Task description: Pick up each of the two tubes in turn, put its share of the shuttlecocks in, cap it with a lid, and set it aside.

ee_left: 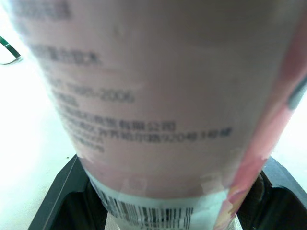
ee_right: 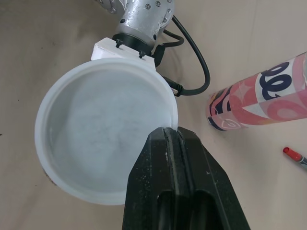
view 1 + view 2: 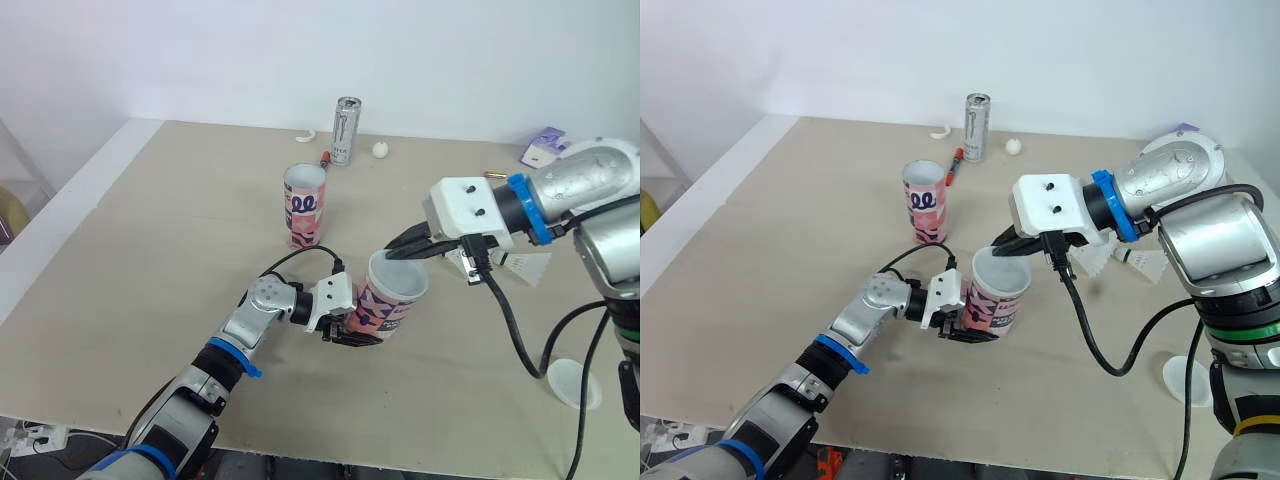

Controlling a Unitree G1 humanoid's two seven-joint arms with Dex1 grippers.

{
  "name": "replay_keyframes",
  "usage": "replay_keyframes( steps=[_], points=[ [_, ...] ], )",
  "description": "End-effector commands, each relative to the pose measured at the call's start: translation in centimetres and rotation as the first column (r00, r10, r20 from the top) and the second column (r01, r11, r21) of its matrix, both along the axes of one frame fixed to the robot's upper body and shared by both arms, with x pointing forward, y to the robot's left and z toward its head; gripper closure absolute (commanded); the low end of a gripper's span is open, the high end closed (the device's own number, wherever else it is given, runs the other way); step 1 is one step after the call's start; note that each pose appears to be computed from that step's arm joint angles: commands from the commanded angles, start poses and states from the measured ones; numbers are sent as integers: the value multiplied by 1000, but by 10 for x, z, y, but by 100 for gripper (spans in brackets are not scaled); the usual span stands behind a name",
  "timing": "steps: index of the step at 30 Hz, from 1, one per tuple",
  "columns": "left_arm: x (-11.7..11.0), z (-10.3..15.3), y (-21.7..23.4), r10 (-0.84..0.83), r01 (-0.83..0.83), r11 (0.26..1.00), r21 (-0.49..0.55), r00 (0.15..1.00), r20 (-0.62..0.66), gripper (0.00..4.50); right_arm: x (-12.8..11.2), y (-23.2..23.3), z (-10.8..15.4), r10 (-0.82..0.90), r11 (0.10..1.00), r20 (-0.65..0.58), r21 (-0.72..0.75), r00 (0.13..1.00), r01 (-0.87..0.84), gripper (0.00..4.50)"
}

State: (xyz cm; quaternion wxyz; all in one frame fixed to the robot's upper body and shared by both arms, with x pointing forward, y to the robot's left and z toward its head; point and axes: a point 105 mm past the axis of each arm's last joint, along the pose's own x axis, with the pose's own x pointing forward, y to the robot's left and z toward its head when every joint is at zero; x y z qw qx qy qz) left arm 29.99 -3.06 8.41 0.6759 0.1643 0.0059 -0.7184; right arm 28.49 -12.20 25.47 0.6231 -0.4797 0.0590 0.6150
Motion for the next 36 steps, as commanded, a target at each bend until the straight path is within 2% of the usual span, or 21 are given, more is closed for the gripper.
replay_keyframes(
  steps=[1, 3, 10, 15, 17, 20, 22, 23, 24, 25, 26, 30, 36],
  points=[
    [-1, -29, 12, 40, -33, 995, 98, 996, -78, 159, 1, 3, 6, 11, 1000, 32, 0, 999, -11, 274],
    [-1, -29, 12, 41, -33, 995, 98, 996, -80, 159, 3, 3, 10, 4, 1000, 56, 16, 998, -5, 213],
    [-1, -29, 13, 41, -32, 994, 102, 996, -82, 159, 6, -6, 37, -81, 987, 72, 145, 994, 70, 213],
    [-1, -29, 14, 41, -33, 994, 104, 996, -82, 159, 0, -13, 63, -153, 904, -55, 395, 987, 162, 213],
    [-1, -29, 14, 41, -33, 994, 104, 996, -83, 159, -10, -13, 54, -146, 892, -133, 410, 980, 189, 213],
    [-1, -29, 14, 42, -34, 994, 100, 995, -87, 159, -23, -9, 32, -128, 902, -213, 381, 969, 203, 293],
    [-1, -28, 14, 41, -32, 995, 99, 995, -88, 159, -26, -6, 21, -133, 908, -238, 359, 962, 214, 306],
    [-1, -28, 13, 39, -31, 995, 97, 995, -90, 159, -28, -3, 14, -133, 910, -261, 350, 956, 222, 369],
    [-1, -27, 13, 39, -30, 995, 95, 995, -92, 159, -30, -1, 8, -135, 916, -270, 333, 953, 224, 377],
    [-1, -27, 12, 38, -29, 995, 95, 995, -93, 159, -30, 0, 4, -140, 919, -270, 322, 953, 227, 425],
    [-1, -27, 12, 37, -28, 995, 95, 995, -92, 159, -28, 1, 1, -148, 919, -273, 318, 951, 234, 439],
    [-1, -27, 13, 38, -29, 995, 96, 995, -91, 159, -24, 2, -5, -166, 924, -264, 294, 950, 243, 439],
    [-1, -27, 14, 47, -39, 995, 95, 995, -88, 159, -17, -3, -30, -220, 944, -268, 186, 938, 274, 439]
  ],
)
